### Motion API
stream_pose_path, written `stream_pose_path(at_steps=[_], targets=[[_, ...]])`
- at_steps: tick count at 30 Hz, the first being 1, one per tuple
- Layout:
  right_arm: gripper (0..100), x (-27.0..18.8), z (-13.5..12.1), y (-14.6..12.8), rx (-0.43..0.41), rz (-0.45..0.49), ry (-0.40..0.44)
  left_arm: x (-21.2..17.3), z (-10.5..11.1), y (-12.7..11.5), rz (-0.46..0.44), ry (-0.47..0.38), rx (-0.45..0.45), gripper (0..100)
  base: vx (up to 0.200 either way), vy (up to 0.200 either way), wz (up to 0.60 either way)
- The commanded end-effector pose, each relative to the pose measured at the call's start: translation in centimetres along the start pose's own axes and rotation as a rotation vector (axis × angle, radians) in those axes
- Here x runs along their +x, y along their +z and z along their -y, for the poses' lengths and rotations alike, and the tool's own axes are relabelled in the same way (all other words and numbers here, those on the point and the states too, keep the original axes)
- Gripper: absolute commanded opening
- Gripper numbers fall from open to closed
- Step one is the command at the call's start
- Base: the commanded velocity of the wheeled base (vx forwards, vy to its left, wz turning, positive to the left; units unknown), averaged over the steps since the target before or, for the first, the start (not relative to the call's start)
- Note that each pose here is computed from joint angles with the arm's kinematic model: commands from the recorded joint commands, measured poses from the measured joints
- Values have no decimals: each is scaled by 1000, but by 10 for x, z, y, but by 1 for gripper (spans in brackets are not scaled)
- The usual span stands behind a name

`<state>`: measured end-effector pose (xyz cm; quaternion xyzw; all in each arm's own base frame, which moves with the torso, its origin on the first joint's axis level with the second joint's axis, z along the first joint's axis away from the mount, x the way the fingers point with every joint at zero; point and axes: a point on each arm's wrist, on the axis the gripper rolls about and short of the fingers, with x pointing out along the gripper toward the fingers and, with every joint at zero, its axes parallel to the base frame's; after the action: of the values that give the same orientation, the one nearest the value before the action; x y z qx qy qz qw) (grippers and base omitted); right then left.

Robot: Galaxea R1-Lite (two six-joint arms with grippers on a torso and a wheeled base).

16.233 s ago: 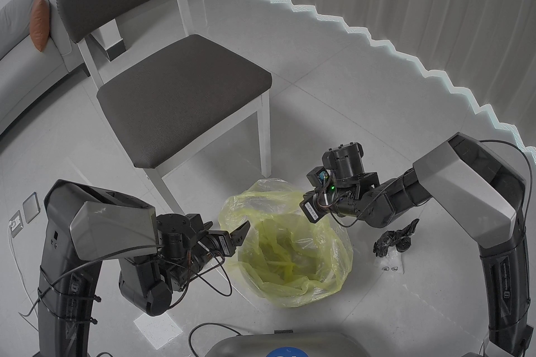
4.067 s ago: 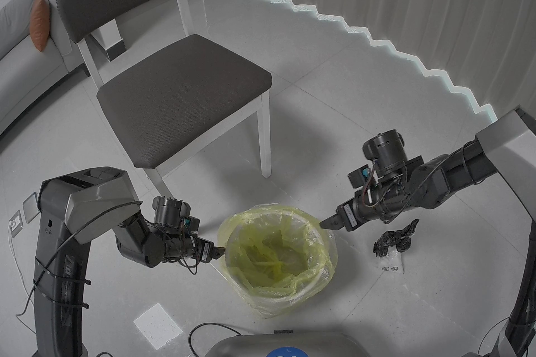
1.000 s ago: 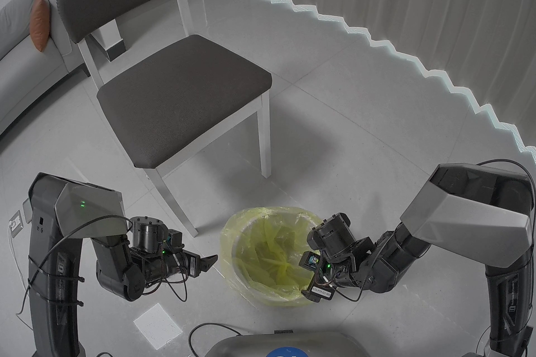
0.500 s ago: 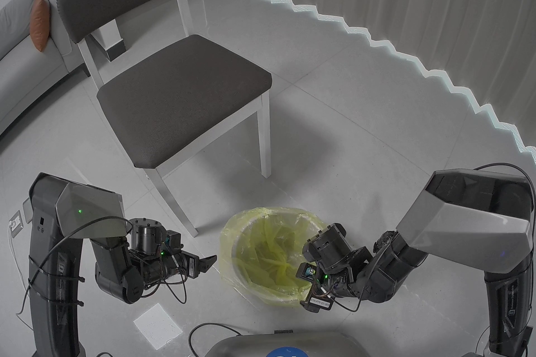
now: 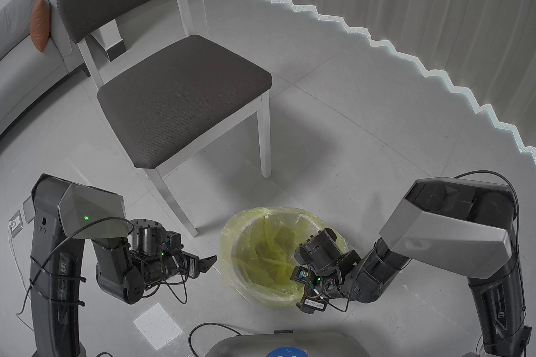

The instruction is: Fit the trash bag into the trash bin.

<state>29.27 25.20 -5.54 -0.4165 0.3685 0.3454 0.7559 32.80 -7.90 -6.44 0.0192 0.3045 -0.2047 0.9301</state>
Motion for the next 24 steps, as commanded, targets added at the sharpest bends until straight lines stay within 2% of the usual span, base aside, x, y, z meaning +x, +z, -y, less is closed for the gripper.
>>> stream_pose_path(at_steps=[1,10,18,22,24], targets=[[100,12,7,1,17,-5,-13,3,-1,-2,-4,-1,-1,100,0,0,0],[100,23,28,12,113,-43,-23,3,0,-2,-4,-1,0,100,0,0,0],[100,29,38,20,172,-12,-48,0,1,-1,-3,-2,1,100,0,0,0],[100,24,34,12,177,-38,-30,-2,2,0,6,-3,4,100,0,0,0],[100,7,36,11,180,-26,-29,-3,2,1,13,-3,5,100,0,0,0]])
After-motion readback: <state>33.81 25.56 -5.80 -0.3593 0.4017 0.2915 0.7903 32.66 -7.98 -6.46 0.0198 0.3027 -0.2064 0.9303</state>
